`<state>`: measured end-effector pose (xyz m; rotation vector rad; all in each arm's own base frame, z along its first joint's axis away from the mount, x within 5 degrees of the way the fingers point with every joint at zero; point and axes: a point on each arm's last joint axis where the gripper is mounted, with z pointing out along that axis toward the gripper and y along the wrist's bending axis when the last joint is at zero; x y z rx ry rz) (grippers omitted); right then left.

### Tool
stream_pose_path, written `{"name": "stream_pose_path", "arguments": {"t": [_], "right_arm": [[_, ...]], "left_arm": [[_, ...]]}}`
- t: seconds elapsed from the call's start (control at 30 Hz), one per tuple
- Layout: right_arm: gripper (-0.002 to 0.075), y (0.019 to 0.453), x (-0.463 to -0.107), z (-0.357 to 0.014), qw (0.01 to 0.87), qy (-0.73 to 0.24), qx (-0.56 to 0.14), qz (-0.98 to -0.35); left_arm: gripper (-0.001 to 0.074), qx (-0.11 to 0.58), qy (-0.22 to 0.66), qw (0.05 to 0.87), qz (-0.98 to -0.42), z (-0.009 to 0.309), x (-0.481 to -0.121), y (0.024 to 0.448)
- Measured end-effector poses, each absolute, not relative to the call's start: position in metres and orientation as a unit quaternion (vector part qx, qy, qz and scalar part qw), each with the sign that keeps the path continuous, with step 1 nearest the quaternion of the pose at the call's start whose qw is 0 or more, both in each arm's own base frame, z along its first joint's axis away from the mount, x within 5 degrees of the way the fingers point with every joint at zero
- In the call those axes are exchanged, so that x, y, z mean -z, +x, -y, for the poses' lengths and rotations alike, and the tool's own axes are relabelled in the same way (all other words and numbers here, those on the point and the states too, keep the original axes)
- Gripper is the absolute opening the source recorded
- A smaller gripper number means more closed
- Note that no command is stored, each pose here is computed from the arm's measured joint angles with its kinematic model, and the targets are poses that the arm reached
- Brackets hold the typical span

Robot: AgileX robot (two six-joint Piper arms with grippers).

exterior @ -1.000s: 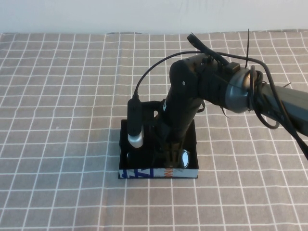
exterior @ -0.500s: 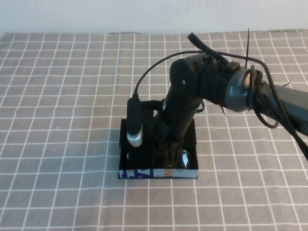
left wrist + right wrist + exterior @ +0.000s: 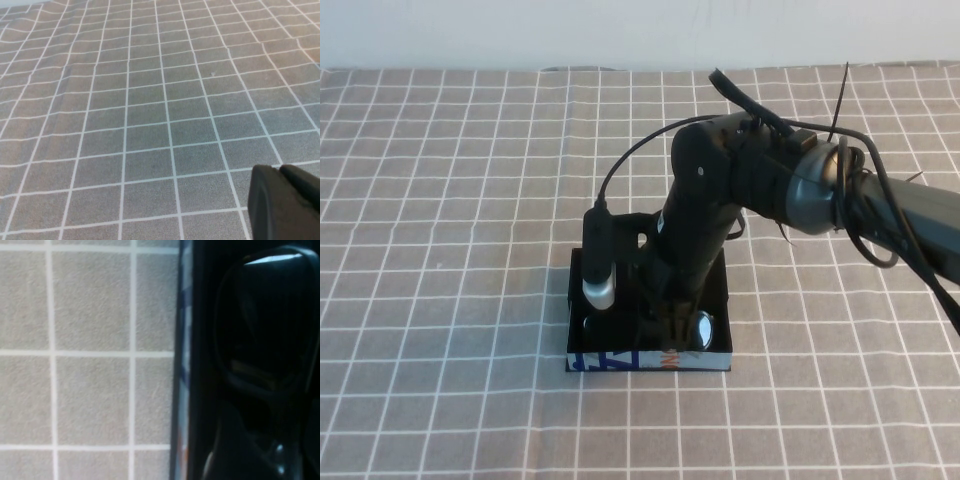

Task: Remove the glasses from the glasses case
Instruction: Pick up the glasses from the glasses case

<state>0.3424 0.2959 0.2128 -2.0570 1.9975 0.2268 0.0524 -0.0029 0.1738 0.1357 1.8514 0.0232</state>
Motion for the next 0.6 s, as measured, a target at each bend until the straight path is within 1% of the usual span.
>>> {"name": "stream_pose_path", "arguments": {"t": [0.27,0.6], "right_arm": [[0.0282,0.344,-0.213,-0.296,0.143,-0.709,-0.072,-0.687],[0.0276,0.346,-0.202,-0.298,0.131,-0.709,-0.073,-0.689]], "left_arm": [[-0.0004,-0.01,0.059,0.599,-0.798,0.003,-0.174,0.052],[-0.0004,-0.01,0.059,0.599,-0.798,0.003,-0.174,0.052]]}}
